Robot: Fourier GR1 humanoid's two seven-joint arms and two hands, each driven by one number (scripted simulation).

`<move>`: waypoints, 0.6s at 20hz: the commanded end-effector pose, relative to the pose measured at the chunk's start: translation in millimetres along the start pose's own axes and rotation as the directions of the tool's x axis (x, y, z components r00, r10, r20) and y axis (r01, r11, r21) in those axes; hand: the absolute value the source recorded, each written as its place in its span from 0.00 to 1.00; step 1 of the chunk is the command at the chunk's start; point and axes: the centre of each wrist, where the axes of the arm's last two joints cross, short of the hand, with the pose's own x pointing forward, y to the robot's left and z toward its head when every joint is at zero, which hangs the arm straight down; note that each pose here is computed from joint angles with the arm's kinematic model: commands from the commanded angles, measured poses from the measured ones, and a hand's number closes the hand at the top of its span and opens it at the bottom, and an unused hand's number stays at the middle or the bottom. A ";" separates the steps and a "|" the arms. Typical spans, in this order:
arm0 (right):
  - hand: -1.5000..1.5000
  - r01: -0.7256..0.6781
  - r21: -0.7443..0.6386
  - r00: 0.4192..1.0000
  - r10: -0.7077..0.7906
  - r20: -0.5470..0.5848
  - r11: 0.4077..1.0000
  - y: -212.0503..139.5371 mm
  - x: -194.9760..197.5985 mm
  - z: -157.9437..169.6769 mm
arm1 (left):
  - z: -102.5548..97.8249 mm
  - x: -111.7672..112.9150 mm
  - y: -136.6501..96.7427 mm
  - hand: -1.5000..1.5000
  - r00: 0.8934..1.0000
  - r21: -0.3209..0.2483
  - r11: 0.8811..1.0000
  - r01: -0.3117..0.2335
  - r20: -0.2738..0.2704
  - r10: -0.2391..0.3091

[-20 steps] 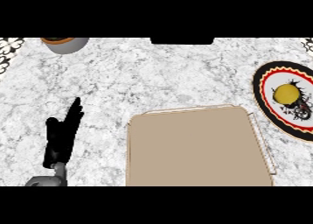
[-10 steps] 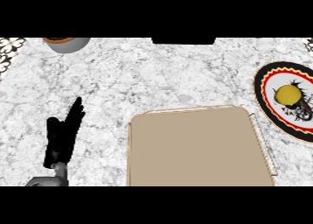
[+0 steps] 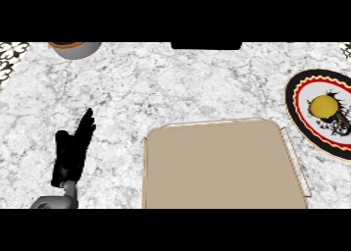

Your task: Pick the lemon from the tray and place it in the plate

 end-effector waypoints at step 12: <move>0.00 -0.100 -0.074 0.993 0.095 -0.075 0.992 -23.5 -7.8 19.1 | 2.4 -2.4 -7.6 0.50 1.000 -0.005 1.000 -0.004 0.007 0.004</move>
